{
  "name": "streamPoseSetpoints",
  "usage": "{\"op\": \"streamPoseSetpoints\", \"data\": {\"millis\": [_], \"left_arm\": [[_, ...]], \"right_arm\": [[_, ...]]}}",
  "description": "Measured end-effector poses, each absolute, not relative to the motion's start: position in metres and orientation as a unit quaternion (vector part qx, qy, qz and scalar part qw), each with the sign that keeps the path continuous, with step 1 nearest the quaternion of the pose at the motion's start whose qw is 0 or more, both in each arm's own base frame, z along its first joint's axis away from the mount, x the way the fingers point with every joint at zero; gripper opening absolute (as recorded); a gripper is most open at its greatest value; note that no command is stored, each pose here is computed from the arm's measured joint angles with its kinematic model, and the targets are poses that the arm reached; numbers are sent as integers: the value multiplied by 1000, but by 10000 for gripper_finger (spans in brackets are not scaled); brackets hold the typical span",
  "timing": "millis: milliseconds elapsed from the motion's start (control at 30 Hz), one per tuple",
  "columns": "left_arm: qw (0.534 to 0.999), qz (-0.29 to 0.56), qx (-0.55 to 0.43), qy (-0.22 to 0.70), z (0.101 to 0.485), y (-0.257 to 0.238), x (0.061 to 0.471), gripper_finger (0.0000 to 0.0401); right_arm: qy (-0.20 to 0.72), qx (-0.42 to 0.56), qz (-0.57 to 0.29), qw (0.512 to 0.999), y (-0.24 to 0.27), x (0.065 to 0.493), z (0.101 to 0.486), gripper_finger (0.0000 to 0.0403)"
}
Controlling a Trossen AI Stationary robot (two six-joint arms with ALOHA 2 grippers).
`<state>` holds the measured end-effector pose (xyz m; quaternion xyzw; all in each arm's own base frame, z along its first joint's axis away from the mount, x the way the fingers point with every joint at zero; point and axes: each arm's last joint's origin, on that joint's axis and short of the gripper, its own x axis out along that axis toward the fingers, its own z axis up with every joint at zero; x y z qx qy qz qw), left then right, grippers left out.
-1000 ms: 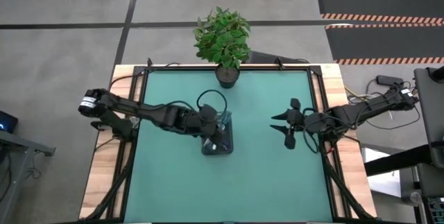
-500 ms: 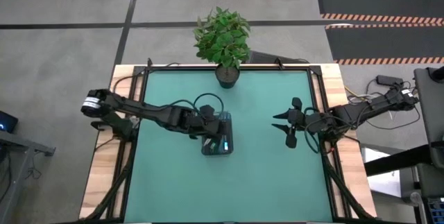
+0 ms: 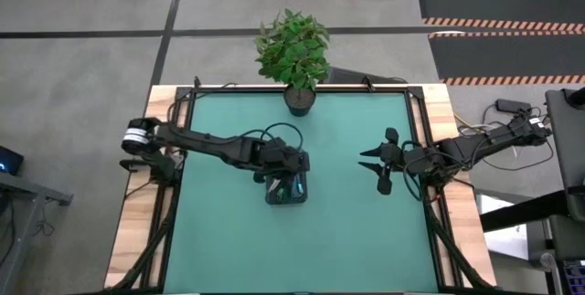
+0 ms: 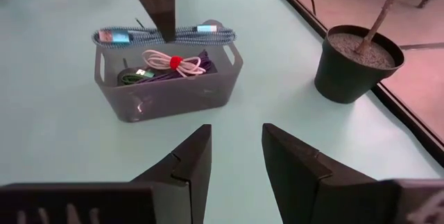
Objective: Pick and place USB-C Cables
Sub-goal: Put the blue charger cable into the black bin
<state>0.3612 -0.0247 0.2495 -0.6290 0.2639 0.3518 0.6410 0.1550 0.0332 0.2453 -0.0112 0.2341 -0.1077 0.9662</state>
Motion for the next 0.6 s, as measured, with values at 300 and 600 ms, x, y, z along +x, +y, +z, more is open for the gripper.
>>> {"op": "streamPoseSetpoints", "data": {"millis": [300,600], "left_arm": [[612,385,-633,276,226,-22,369,19],[632,388,-610,279,225,-8,370,19]], "right_arm": [[236,-14,-107,966,33,155,245,110],[236,-14,-107,966,33,155,245,100]]}}
